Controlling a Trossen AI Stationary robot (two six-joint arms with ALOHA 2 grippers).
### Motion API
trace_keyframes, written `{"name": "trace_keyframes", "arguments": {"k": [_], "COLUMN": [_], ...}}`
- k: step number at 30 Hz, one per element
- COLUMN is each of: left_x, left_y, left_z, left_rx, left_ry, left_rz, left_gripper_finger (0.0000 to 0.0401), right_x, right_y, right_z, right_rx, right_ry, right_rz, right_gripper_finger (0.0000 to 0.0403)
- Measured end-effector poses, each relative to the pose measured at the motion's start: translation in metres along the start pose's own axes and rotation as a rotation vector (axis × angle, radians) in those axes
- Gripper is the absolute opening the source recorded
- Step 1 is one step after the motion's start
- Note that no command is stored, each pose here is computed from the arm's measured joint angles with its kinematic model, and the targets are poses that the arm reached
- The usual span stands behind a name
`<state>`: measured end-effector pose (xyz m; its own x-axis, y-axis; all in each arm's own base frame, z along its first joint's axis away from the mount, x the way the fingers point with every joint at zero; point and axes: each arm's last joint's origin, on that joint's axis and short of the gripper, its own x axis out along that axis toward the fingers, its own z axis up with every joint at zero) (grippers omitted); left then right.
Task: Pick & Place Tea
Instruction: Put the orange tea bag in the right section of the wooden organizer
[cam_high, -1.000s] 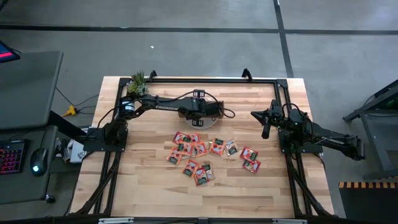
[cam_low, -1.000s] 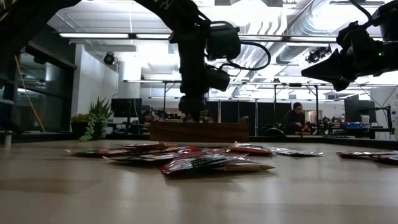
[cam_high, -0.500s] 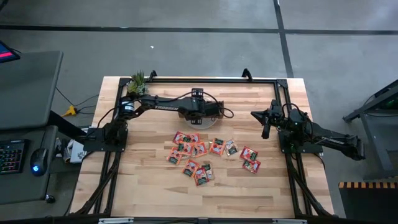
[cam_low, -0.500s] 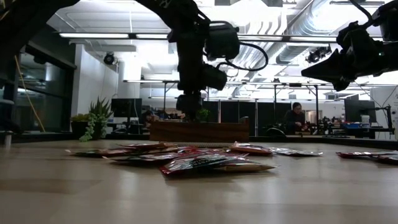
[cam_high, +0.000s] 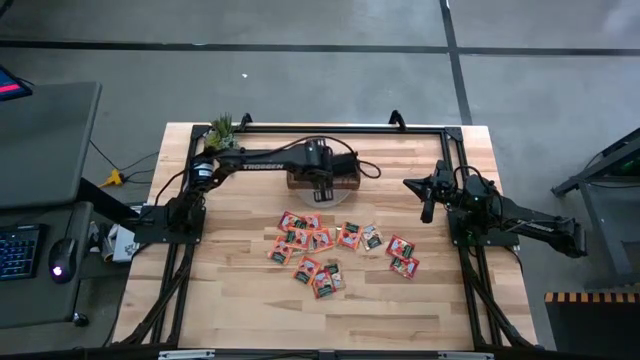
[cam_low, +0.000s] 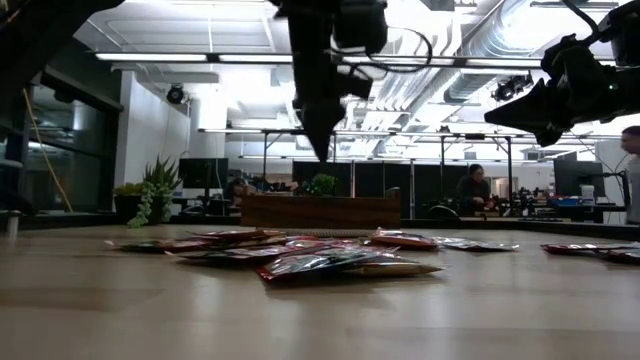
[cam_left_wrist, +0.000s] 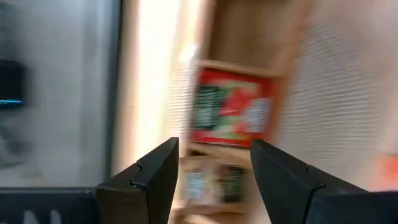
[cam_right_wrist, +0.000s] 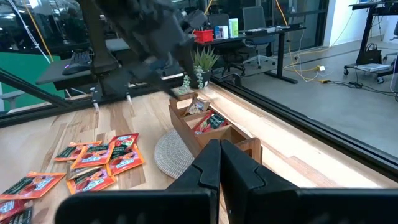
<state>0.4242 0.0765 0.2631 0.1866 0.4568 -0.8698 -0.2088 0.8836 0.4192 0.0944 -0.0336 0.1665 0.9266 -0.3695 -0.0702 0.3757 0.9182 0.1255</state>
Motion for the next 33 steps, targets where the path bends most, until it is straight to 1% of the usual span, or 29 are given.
{"name": "trace_keyframes", "arguments": {"k": [5, 8, 12, 14, 17, 19, 24, 26, 29, 33], "left_x": [-0.015, -0.018, -0.02, -0.013, 0.001, 0.008, 0.026, 0.031, 0.038, 0.04], "left_y": [-0.009, -0.016, -0.023, -0.03, -0.039, -0.043, -0.054, -0.056, -0.059, -0.06], "left_z": [0.007, 0.011, 0.012, 0.015, 0.014, 0.015, 0.012, 0.011, 0.007, 0.007], "left_rx": [-0.149, -0.213, -0.251, -0.28, -0.333, -0.379, -0.491, -0.54, -0.608, -0.677], "left_ry": [-0.039, -0.055, -0.061, -0.074, -0.049, -0.076, -0.053, -0.052, -0.009, 0.006], "left_rz": [-0.328, -0.462, -0.535, -0.583, -0.642, -0.683, -0.778, -0.797, -0.796, -0.81], "left_gripper_finger": [0.0195, 0.0195, 0.0195, 0.0195, 0.0195, 0.0195, 0.0195, 0.0195, 0.0195, 0.0195], "right_x": [0.0, 0.0, 0.0, 0.0, 0.0, 0.0, 0.0, 0.0, 0.0, 0.0], "right_y": [0.0, 0.0, 0.0, 0.0, 0.0, 0.0, 0.0, 0.0, 0.0, 0.0], "right_z": [0.0, 0.0, 0.0, 0.0, 0.0, 0.0, 0.0, 0.0, 0.0, 0.0], "right_rx": [0.0, 0.0, 0.0, 0.0, 0.0, 0.0, 0.0, 0.0, 0.0, 0.0], "right_ry": [0.0, 0.0, 0.0, 0.0, 0.0, 0.0, 0.0, 0.0, 0.0, 0.0], "right_rz": [0.0, 0.0, 0.0, 0.0, 0.0, 0.0, 0.0, 0.0, 0.0, -0.001], "right_gripper_finger": [0.0, 0.0, 0.0, 0.0, 0.0, 0.0, 0.0, 0.0, 0.0, 0.0]}}
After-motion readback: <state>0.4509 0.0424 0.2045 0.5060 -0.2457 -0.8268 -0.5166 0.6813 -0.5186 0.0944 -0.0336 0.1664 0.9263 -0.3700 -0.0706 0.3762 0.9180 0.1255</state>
